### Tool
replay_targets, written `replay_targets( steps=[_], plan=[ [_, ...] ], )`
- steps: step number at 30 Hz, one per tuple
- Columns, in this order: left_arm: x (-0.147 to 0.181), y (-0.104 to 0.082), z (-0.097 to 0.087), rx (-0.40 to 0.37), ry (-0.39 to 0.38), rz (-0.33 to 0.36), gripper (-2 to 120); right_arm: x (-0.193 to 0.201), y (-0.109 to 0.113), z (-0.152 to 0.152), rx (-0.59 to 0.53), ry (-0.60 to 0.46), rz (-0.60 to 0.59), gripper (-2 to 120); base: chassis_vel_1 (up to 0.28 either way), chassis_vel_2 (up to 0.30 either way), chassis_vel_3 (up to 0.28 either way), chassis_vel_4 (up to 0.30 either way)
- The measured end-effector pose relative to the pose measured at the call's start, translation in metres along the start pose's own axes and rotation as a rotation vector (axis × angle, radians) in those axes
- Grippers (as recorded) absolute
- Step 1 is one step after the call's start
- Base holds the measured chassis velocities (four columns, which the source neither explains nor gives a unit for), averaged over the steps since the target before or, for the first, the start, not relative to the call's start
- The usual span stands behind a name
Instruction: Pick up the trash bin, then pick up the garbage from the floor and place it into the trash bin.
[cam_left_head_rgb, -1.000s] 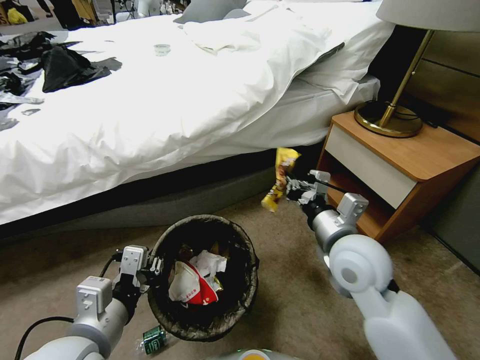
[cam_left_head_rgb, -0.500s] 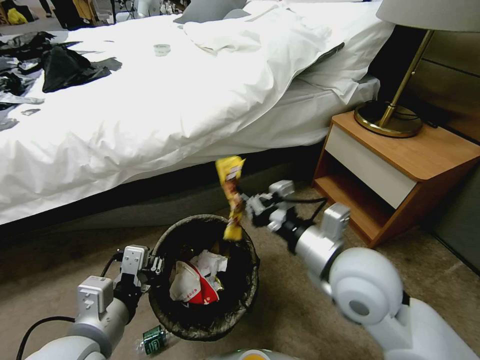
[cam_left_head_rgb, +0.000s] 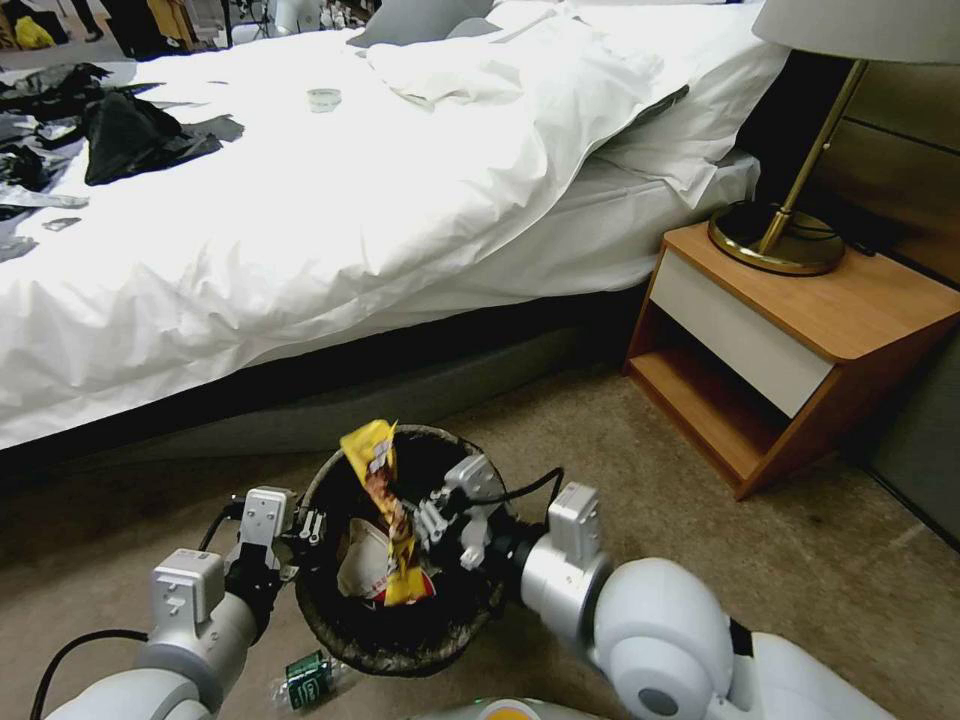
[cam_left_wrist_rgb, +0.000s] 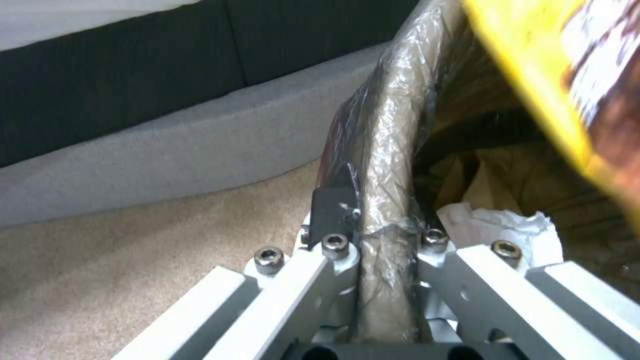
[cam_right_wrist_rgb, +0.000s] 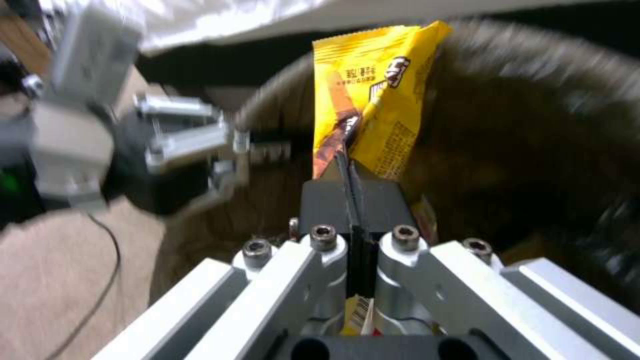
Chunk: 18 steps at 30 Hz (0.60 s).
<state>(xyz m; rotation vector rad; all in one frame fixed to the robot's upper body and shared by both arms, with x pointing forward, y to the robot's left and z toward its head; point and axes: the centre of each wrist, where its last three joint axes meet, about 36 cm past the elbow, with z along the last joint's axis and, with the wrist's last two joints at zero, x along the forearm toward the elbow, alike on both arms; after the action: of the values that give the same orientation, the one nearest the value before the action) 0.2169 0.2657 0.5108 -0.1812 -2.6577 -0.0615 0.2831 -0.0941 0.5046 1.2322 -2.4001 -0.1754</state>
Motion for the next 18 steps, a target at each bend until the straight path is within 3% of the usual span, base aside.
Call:
replay_targets(
  steps=[7,15,18],
  plan=[
    [0.000,0.000,0.000,0.002,0.001,-0.002,1,-0.011,0.012,0.007,-0.018,0.076,0.043,26,0.000,0.000,0.000,0.000],
    [0.001,0.001,0.000,0.000,0.004,-0.003,1,-0.012,0.014,0.000,-0.026,0.063,0.055,53,0.000,0.000,0.000,0.000],
    [0.000,0.001,0.000,-0.001,0.003,-0.002,1,-0.007,0.012,-0.004,-0.023,0.049,0.063,69,0.000,0.000,0.000,0.000]
  ],
)
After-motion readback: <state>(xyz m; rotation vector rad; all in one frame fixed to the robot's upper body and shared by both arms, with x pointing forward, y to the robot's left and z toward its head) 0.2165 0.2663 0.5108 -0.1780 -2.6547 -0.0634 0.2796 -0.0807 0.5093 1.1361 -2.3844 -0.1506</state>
